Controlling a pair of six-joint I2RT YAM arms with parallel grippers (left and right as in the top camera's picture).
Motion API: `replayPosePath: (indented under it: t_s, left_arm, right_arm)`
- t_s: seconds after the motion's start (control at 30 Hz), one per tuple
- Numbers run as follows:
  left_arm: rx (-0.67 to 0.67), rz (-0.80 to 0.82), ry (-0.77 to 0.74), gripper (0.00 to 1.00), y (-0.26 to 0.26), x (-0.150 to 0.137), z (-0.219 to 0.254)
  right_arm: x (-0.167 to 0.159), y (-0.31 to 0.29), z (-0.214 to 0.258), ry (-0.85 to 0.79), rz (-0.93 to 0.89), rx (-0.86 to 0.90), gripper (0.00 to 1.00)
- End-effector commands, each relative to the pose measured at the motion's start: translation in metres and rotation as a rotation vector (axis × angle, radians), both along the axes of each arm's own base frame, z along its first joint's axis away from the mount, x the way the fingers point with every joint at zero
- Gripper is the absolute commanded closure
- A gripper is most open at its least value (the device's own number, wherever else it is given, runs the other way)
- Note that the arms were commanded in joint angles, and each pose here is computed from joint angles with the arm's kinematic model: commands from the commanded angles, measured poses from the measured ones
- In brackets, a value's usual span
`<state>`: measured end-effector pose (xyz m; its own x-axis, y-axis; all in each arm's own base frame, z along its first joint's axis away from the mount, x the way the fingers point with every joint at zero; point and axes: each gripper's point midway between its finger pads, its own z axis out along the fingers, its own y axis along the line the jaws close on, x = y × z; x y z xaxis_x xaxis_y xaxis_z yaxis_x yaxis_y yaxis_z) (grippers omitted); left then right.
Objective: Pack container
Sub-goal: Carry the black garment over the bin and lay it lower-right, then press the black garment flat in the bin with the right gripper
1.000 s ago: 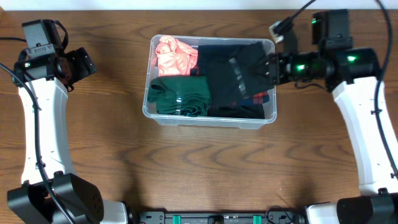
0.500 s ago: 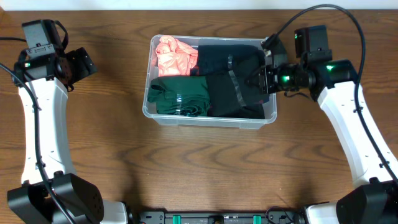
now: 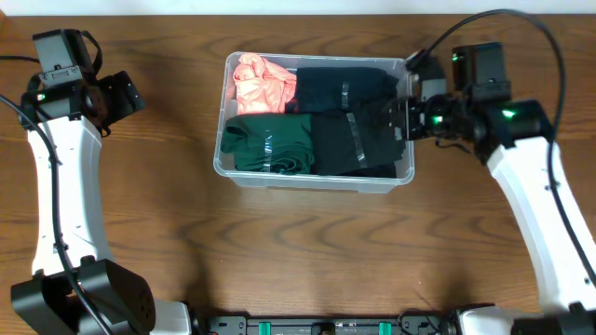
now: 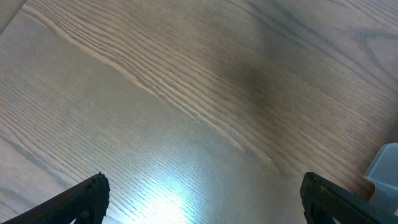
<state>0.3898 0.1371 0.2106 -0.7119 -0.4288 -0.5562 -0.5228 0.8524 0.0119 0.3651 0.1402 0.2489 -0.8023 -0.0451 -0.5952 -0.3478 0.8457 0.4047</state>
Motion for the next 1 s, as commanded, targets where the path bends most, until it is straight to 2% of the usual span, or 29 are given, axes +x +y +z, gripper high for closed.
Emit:
replayPosePath:
  t_s: [0.0, 0.03, 0.13, 0.2, 0.4, 0.8, 0.97]
  left_arm:
    - [0.003, 0.015, -0.001, 0.02, 0.003, -0.001, 0.0]
    - [0.003, 0.015, -0.001, 0.02, 0.003, -0.001, 0.0]
    - [0.003, 0.015, -0.001, 0.02, 0.003, -0.001, 0.0]
    - [0.003, 0.015, -0.001, 0.02, 0.003, -0.001, 0.0]
    - [0.003, 0.015, -0.001, 0.02, 0.003, -0.001, 0.0]
    - [0.003, 0.015, -0.001, 0.02, 0.003, -0.001, 0.0]
    - [0.003, 0.015, -0.001, 0.02, 0.003, -0.001, 0.0]
  right_arm:
    - [0.004, -0.012, 0.038, -0.119, -0.066, -0.035, 0.53]
    - [0.004, -0.01, 0.037, -0.118, -0.06, -0.034, 0.59]
    - [0.002, -0.001, 0.024, -0.076, -0.036, -0.045, 0.89]
    - [0.002, 0.004, 0.01, -0.038, -0.027, -0.069, 0.99]
    - [0.003, 0.021, -0.041, 0.094, 0.013, -0.132, 0.99]
    - [0.001, 0.073, -0.175, 0.331, 0.148, -0.224, 0.99]
    - [-0.005, 0.077, -0.198, 0.384, 0.165, -0.245, 0.99]
